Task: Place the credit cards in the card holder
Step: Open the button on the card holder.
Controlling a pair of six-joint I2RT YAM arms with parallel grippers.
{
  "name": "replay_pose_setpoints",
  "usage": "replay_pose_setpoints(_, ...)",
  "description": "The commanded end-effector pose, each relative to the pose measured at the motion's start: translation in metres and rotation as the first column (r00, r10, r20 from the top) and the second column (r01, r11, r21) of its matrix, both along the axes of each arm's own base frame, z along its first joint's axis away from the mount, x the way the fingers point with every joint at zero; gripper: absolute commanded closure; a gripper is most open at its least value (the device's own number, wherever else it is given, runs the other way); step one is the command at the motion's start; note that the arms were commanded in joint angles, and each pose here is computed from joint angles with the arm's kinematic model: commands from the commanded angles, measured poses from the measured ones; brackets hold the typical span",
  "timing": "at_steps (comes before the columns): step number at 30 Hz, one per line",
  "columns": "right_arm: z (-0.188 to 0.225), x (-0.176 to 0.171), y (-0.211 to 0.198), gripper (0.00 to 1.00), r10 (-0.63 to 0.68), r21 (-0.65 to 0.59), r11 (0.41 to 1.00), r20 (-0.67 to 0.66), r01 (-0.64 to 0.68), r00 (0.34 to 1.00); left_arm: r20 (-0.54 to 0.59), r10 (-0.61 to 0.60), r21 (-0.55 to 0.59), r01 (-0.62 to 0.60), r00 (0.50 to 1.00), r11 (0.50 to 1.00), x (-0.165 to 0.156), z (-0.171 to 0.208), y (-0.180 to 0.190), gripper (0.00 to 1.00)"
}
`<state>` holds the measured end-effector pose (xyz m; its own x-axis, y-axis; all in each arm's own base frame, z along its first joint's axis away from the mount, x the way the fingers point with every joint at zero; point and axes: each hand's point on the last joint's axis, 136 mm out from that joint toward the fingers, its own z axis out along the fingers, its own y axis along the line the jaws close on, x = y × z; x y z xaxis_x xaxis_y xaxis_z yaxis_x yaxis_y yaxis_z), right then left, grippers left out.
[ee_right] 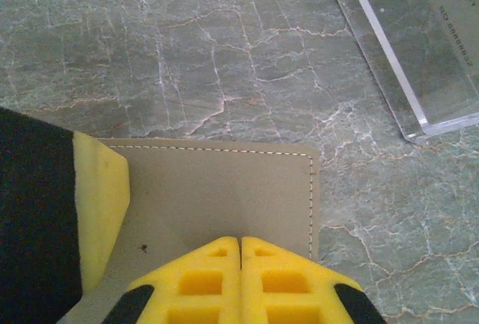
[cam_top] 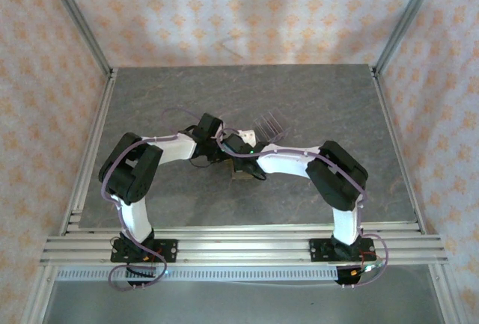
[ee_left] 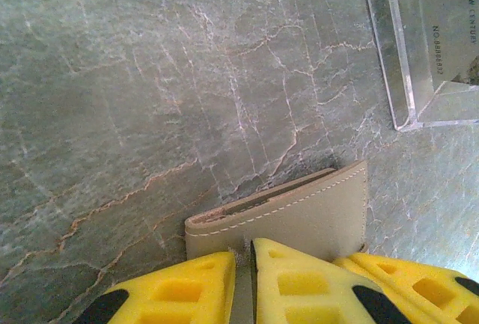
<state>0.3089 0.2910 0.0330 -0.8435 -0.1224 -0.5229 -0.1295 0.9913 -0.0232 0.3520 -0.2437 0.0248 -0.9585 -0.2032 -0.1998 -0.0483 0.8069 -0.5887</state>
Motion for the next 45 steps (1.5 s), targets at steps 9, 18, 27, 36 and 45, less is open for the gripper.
replay_pose_setpoints(9,0.003,-0.029,-0.025,1.00,0.042,-0.091,0.995,-0.095,-0.051,0.995,-0.081,0.053,0.137,-0.042,0.995,0.990,-0.012,-0.032,0.015,0.86)
replay_pose_setpoints(18,0.012,-0.026,-0.038,1.00,0.009,0.010,1.000,-0.111,-0.008,0.994,-0.110,0.069,0.166,-0.050,0.992,0.985,-0.014,-0.044,0.020,0.88)
replay_pose_setpoints(27,0.002,-0.027,-0.064,1.00,-0.059,0.087,0.994,-0.118,0.070,0.991,-0.110,0.071,0.159,-0.053,0.991,0.986,-0.014,-0.044,0.019,0.88)
replay_pose_setpoints(36,0.000,-0.013,-0.098,0.78,-0.210,0.126,0.969,-0.039,0.214,0.977,-0.097,0.066,0.159,-0.050,0.993,0.986,-0.017,-0.040,0.012,0.89)
replay_pose_setpoints(45,0.050,-0.009,-0.092,0.72,-0.204,0.097,0.975,0.033,0.200,0.978,-0.098,0.072,0.152,-0.056,0.993,0.987,-0.018,-0.039,0.010,0.88)
